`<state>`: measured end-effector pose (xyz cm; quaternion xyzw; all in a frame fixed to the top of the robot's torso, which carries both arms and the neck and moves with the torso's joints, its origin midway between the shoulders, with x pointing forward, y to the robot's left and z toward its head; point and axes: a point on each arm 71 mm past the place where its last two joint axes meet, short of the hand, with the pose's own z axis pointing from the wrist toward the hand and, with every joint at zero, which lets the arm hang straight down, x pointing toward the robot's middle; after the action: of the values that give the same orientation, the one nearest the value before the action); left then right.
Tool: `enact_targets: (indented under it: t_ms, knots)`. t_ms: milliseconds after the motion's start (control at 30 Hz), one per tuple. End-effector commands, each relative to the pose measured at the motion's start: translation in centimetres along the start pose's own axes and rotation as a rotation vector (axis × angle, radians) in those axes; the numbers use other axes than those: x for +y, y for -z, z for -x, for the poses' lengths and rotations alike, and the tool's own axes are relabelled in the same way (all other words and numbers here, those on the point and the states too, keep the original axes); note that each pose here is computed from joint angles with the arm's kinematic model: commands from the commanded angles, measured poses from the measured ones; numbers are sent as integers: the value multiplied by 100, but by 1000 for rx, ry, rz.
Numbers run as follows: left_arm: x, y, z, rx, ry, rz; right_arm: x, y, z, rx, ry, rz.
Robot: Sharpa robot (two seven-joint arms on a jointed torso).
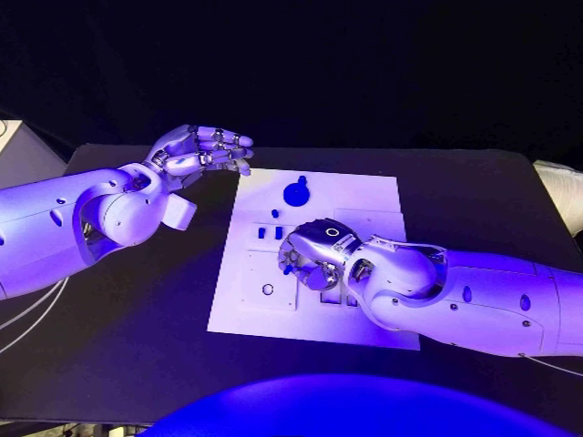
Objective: Assemble the parts on the task board
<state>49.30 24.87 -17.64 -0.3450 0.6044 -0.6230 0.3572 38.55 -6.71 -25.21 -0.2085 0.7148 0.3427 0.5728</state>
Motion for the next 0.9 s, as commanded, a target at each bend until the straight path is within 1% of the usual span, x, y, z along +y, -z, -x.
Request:
enact_targets:
  t_ms: [33, 333, 600, 900]
  knots:
    - [-8, -3, -19, 12, 12, -4, -1, -5, -30, 27, 34, -4]
    - [-8, -2, -21, 13, 13, -2, 7, -15, -52, 43, 46, -5]
    - [-8, -1, -20, 13, 12, -2, 14, -18, -59, 42, 17, 19]
    - [-7, 0, -17, 12, 12, -1, 4, -10, -40, 13, -11, 30]
